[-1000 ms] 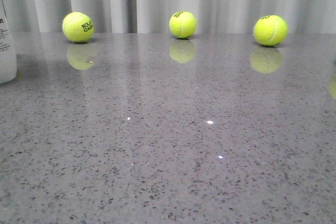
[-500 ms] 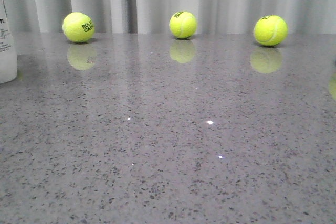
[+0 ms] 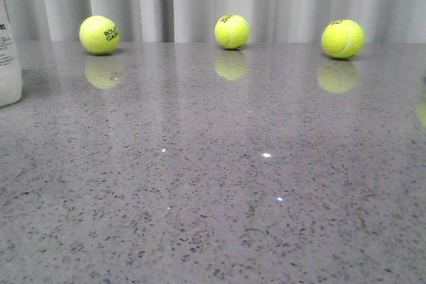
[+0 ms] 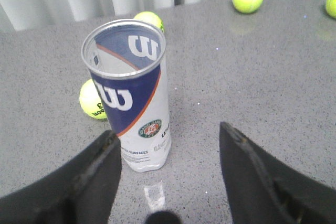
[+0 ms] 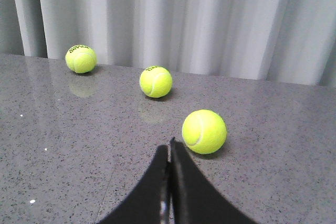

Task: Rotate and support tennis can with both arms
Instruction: 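Lower the upright can onto the table with the left gripper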

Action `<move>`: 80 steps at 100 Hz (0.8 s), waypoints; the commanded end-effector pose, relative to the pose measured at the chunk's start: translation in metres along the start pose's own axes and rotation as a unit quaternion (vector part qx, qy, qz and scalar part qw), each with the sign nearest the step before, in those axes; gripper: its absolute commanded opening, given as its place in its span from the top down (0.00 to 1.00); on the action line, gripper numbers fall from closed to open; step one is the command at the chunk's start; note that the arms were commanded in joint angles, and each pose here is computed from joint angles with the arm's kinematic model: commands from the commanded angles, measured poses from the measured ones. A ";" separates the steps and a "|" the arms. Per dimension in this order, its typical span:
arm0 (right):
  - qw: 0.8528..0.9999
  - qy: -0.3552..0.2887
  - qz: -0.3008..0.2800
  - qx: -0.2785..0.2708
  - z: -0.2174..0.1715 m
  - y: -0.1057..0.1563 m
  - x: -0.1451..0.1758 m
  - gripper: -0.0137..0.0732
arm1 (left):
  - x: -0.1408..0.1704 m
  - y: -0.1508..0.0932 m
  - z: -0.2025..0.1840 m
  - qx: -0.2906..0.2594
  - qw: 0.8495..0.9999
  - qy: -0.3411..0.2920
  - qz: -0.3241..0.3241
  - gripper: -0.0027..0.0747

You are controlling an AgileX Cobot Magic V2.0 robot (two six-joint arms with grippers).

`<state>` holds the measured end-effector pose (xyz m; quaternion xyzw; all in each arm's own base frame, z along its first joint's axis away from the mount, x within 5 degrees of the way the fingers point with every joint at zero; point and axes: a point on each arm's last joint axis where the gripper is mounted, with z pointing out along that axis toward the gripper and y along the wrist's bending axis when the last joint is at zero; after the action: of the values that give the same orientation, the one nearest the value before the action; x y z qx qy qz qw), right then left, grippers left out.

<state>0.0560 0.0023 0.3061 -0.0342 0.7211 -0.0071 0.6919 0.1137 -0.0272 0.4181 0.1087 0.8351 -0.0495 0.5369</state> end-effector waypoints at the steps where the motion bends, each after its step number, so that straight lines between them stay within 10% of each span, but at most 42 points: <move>1: 0.999 -0.051 0.000 0.006 -0.001 -0.001 -0.016 0.92 | 0.007 -0.001 -0.009 0.004 0.996 -0.093 -0.010 0.44; 63: 0.999 -0.051 0.000 0.006 -0.001 -0.001 -0.016 0.92 | 0.096 -0.006 0.024 0.016 0.970 -0.242 -0.007 0.45; 80: 0.999 -0.051 0.000 0.006 -0.001 -0.001 -0.016 0.92 | 0.096 -0.006 0.024 0.016 0.970 -0.244 -0.007 0.64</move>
<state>0.0560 0.0023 0.3061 -0.0342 0.7211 -0.0071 0.6919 0.0955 -0.0256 0.3046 0.1048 0.7166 -0.0802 0.6849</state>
